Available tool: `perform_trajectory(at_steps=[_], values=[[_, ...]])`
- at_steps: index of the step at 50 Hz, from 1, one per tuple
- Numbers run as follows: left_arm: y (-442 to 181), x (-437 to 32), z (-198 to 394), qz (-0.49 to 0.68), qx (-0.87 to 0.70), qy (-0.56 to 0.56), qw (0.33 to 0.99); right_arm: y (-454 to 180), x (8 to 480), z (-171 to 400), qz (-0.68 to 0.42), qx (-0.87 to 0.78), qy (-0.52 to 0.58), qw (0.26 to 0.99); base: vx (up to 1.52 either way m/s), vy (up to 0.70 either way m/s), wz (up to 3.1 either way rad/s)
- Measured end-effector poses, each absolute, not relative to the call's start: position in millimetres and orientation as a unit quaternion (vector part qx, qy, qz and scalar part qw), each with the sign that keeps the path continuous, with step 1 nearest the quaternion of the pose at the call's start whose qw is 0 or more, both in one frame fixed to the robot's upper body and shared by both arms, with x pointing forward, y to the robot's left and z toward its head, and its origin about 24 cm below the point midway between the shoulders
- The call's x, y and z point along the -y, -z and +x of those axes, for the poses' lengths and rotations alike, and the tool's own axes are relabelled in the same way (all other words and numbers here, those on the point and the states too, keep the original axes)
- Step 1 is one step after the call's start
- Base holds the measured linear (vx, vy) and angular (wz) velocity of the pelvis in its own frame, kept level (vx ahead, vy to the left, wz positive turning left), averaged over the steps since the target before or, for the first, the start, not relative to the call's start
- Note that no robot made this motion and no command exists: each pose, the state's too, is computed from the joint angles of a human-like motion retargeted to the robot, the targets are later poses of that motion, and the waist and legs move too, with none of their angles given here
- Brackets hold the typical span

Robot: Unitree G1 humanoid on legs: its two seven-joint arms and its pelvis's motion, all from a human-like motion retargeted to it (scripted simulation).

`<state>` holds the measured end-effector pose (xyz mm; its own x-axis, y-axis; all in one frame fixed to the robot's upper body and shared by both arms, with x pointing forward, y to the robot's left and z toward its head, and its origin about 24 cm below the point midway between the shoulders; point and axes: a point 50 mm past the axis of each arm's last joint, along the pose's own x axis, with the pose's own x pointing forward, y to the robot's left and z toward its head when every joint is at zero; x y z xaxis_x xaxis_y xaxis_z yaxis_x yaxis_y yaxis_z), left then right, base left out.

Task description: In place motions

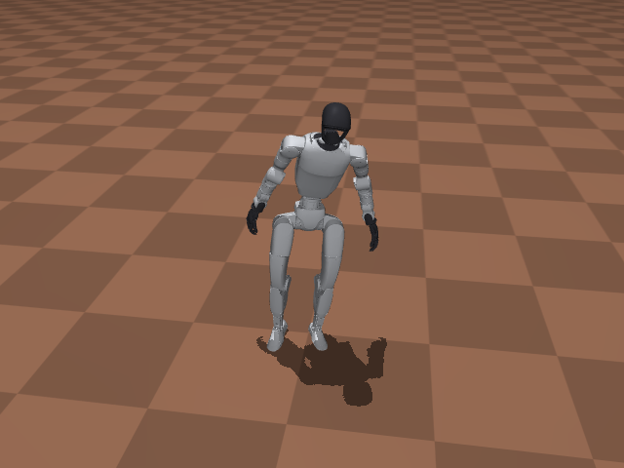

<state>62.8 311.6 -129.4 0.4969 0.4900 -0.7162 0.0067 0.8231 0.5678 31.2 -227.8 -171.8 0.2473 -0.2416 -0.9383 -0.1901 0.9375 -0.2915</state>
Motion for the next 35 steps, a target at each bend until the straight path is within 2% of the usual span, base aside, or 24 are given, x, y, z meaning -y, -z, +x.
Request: perform_trajectory(at_steps=[8,14,20,26,30,35], values=[[157,-255,49,0.119,-0.530,-0.140,0.828,177,213,-6,-0.103,-0.685,-0.011,0.722,0.26,-0.04,-0.43],[172,-213,43,0.011,-0.571,-0.120,0.812,177,212,7,-0.094,-0.682,-0.034,0.725,0.12,-0.03,0.33],[178,-196,40,0.086,-0.626,-0.044,0.774,177,213,22,-0.089,-0.681,-0.056,0.725,0.04,-0.10,0.28],[175,-195,52,0.179,-0.581,0.048,0.792,174,215,47,-0.110,-0.654,-0.078,0.744,0.01,-0.10,0.14],[174,-204,49,0.225,-0.579,0.055,0.782,173,214,54,-0.111,-0.644,-0.084,0.752,0.02,-0.13,0.08],[175,-209,36,0.201,-0.610,0.029,0.766,174,214,50,-0.106,-0.657,-0.084,0.741,-0.02,-0.10,0.12]])
